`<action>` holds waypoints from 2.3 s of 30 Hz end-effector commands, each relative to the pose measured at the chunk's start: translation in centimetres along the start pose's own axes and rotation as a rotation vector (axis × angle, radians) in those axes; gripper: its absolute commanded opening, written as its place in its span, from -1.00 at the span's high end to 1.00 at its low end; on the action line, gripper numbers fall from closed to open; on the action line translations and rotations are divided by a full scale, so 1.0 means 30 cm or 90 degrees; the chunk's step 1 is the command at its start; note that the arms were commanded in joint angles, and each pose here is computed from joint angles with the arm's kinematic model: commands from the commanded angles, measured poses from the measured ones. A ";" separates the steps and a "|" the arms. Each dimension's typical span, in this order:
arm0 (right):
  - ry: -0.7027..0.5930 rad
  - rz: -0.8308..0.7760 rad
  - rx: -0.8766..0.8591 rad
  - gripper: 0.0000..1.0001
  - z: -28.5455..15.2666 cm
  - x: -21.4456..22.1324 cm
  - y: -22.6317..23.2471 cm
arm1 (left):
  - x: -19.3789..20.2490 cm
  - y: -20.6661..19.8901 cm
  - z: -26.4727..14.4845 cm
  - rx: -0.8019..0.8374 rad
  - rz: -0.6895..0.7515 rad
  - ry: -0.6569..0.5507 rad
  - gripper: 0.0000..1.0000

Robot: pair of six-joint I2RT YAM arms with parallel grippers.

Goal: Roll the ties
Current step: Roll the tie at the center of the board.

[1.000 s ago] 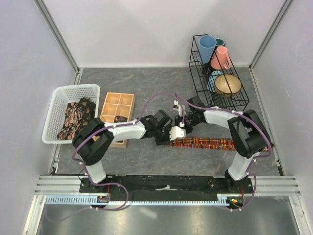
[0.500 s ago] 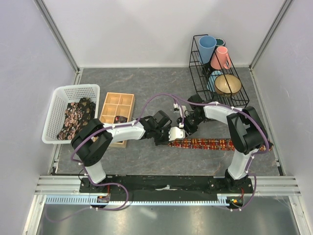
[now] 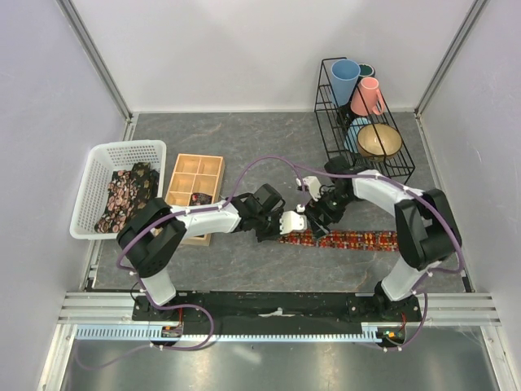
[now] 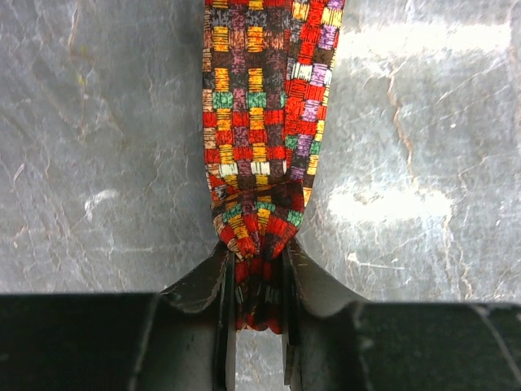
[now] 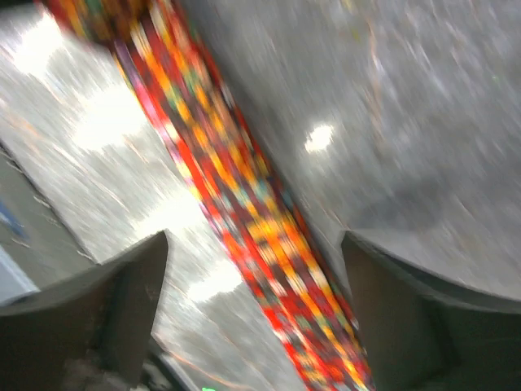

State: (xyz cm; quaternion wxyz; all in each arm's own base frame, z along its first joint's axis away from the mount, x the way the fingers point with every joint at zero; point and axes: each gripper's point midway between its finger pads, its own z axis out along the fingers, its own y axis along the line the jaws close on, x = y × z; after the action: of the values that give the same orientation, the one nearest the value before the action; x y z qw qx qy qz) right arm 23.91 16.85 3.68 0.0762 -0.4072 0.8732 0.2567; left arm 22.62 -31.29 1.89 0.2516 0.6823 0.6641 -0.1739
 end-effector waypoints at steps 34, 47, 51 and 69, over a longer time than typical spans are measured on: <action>0.038 -0.376 0.208 -0.35 0.007 0.201 -0.234 | 0.151 0.010 -0.072 0.006 -0.092 0.042 0.89; -0.187 -0.190 0.076 -0.96 -0.192 -0.093 -0.001 | 0.165 -0.019 -0.076 0.012 -0.043 0.021 0.88; -0.270 -0.100 0.063 -0.96 -0.268 -0.214 0.042 | 0.166 -0.017 -0.076 0.008 -0.038 0.017 0.89; -0.379 0.403 -0.245 -0.53 -0.150 -0.418 0.136 | 0.183 -0.004 -0.078 -0.026 -0.017 0.008 0.88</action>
State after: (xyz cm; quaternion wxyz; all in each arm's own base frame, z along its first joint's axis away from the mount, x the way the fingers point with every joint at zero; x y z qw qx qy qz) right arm 31.02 23.65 13.52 0.2035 -0.0832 0.8529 0.4734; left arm 23.25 -26.69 1.85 0.2837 0.6621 0.6727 -0.1692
